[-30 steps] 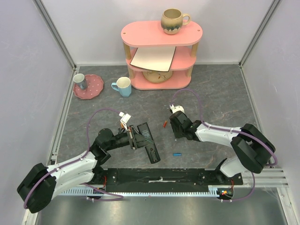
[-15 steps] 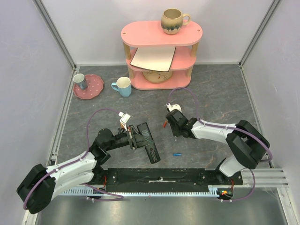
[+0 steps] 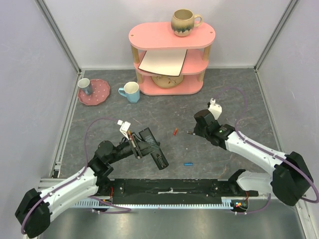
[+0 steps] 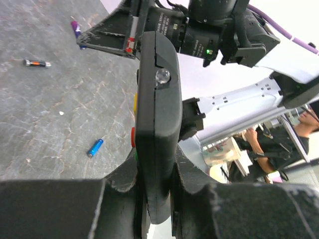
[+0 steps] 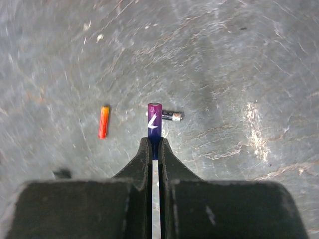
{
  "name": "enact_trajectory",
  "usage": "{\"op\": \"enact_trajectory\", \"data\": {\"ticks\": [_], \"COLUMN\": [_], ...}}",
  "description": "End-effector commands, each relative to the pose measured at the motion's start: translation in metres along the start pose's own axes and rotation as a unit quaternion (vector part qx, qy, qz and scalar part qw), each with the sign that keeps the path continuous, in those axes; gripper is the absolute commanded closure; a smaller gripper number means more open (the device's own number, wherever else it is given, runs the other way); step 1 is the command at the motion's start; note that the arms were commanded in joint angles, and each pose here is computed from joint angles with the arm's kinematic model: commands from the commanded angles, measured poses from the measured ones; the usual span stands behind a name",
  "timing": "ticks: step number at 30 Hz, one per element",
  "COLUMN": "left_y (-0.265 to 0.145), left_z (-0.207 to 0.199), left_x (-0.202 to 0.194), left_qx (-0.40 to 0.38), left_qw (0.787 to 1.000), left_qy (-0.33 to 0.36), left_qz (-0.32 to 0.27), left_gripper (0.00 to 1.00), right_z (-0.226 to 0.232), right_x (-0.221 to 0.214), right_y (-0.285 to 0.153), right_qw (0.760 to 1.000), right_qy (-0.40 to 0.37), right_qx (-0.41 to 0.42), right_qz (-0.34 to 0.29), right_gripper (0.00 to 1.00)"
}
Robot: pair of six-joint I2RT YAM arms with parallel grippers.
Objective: Load the batteries into the remote control
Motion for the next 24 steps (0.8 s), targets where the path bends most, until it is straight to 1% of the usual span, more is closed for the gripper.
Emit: {"op": "enact_trajectory", "data": {"ticks": [1,2,4,5,6,9,11,13,14,18,21,22,23,24], "left_y": [-0.005,-0.006,-0.010,-0.012,-0.013,-0.020,-0.025,-0.029,-0.031,-0.033,-0.033,-0.033,-0.033,-0.034], "left_z": [0.017,0.023,0.029,0.032,0.034,0.037,0.043,0.045,0.047,0.049,0.049,0.049,0.049,0.049], "left_x": [0.009,0.011,0.010,0.014,0.015,0.018,0.021,0.021,0.024,0.024,0.022,0.022,0.022,0.022], "left_qx": [0.056,0.071,0.085,0.096,0.099,0.106,0.126,0.134,0.143,0.150,0.148,0.147,0.147,0.147], "left_qw": [0.997,0.995,0.992,0.990,0.988,0.984,0.978,0.976,0.971,0.969,0.971,0.971,0.971,0.971], "left_qy": [0.013,0.005,-0.010,-0.013,-0.016,-0.011,-0.017,-0.019,-0.020,-0.023,-0.021,-0.020,-0.020,-0.020], "left_qz": [-0.054,-0.070,-0.088,-0.107,-0.116,-0.144,-0.166,-0.173,-0.189,-0.193,-0.187,-0.188,-0.187,-0.188], "left_gripper": [0.98,0.98,0.98,0.98,0.98,0.98,0.98,0.98,0.98,0.98,0.98,0.98,0.98,0.98], "right_z": [-0.007,-0.008,-0.016,-0.018,-0.020,-0.027,-0.029,-0.031,-0.033,-0.037,-0.036,-0.036,-0.035,-0.034], "right_x": [0.016,0.014,0.012,0.011,0.013,0.014,0.015,0.019,0.020,0.020,0.019,0.017,0.017,0.018], "right_y": [0.007,0.016,0.028,0.032,0.038,0.054,0.062,0.069,0.071,0.085,0.092,0.094,0.094,0.095], "right_qw": [0.979,0.970,0.958,0.953,0.942,0.925,0.919,0.910,0.906,0.893,0.889,0.890,0.891,0.893], "right_qy": [0.187,0.223,0.256,0.270,0.304,0.343,0.355,0.374,0.381,0.405,0.414,0.413,0.410,0.407], "right_qx": [-0.072,-0.091,-0.127,-0.136,-0.142,-0.161,-0.170,-0.177,-0.180,-0.194,-0.193,-0.194,-0.193,-0.190], "right_qz": [-0.032,-0.026,-0.014,-0.013,-0.019,-0.022,-0.028,-0.037,-0.039,-0.029,-0.019,-0.013,-0.011,-0.010], "right_gripper": [1.00,1.00,1.00,1.00,1.00,1.00,1.00,1.00,1.00,1.00,1.00,0.96,0.88,0.82]}}
Point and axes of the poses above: each gripper's point midway between its finger pads, its own y axis out along the fingers, its own z axis along the line the jaws close on, x = y × z, the point moved 5 cm from there along -y, back along the fingers, and after that the axes turned 3 degrees about -y, right-handed, at the moved point
